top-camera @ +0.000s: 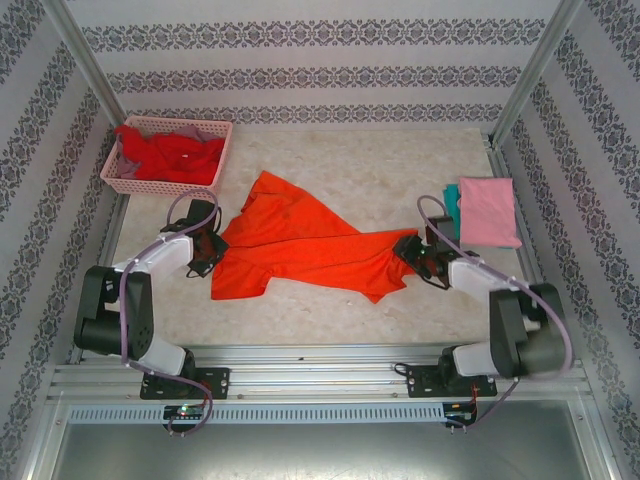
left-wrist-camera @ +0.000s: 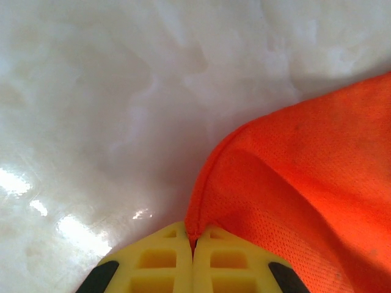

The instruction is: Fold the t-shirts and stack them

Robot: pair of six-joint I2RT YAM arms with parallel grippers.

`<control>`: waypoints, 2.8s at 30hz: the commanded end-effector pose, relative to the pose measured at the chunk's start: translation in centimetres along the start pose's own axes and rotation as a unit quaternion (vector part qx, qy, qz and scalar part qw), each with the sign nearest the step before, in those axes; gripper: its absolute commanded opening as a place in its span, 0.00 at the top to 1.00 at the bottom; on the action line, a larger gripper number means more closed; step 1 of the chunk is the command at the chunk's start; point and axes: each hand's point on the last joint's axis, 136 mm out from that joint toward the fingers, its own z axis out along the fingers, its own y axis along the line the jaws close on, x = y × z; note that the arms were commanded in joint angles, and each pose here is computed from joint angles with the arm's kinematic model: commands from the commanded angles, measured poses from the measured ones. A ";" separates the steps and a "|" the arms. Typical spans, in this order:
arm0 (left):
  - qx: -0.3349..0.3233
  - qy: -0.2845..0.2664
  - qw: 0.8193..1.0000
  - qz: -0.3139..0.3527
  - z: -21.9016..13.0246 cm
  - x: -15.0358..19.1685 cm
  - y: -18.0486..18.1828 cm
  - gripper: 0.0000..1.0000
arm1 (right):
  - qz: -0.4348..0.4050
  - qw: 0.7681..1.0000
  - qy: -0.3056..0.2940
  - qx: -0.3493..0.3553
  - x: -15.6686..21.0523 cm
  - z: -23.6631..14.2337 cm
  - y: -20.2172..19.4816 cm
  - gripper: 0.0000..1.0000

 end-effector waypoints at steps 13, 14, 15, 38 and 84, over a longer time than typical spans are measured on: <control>0.020 0.001 1.000 0.003 0.7 -0.7 -0.6 1.00 | -0.049 0.997 -0.065 -0.017 -4.3 -0.9 3.0 0.36; 0.021 0.002 1.000 0.005 0.7 -0.7 -0.7 1.00 | -0.040 0.997 -0.062 -0.007 -3.5 -1.4 2.2 0.37; 0.021 0.003 1.000 0.007 0.7 -0.6 -0.6 1.00 | -0.033 0.998 -0.056 -0.002 -2.5 -1.6 1.5 0.40; 0.043 0.036 0.998 0.027 -0.5 2.5 0.2 0.53 | 0.000 1.000 0.012 -0.022 0.9 0.9 1.4 0.47; 0.008 0.012 0.999 0.037 0.6 1.0 0.6 1.00 | 0.028 0.999 -0.026 -0.003 -0.3 -0.2 0.5 0.70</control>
